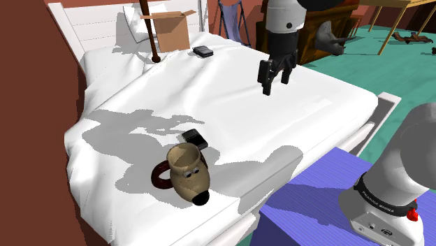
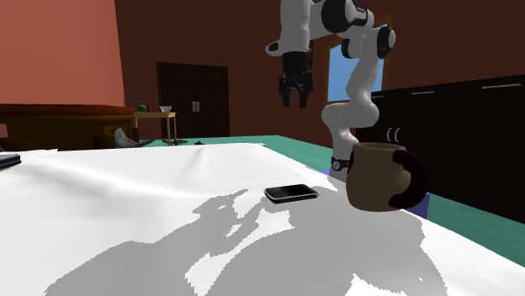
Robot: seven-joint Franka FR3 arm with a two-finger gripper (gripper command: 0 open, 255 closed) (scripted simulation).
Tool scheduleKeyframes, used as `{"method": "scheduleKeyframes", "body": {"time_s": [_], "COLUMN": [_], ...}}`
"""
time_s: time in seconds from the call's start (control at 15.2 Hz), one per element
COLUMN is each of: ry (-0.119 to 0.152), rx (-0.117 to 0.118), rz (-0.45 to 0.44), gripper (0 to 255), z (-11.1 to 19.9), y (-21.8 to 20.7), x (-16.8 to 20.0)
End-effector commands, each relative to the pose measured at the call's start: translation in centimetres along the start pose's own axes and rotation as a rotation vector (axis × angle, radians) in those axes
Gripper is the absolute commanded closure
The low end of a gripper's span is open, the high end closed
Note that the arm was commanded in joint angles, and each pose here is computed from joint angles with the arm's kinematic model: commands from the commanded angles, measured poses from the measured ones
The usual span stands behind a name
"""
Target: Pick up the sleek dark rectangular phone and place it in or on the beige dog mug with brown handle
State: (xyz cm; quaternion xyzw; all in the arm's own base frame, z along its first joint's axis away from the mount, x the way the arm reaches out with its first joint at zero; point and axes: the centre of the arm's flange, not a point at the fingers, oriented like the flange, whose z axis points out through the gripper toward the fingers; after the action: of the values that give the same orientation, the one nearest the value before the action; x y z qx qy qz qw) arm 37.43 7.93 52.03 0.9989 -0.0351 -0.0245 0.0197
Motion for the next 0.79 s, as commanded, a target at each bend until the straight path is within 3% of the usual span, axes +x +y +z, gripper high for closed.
{"method": "scheduleKeyframes", "body": {"time_s": [0.0,0.73], "ry": [0.008,0.042], "rx": [-0.001,-0.009], "rz": [0.0,-0.006], "gripper": [0,0], "z": [1.0,7.3], "y": [-1.9,-12.8], "x": [0.9,7.7]}}
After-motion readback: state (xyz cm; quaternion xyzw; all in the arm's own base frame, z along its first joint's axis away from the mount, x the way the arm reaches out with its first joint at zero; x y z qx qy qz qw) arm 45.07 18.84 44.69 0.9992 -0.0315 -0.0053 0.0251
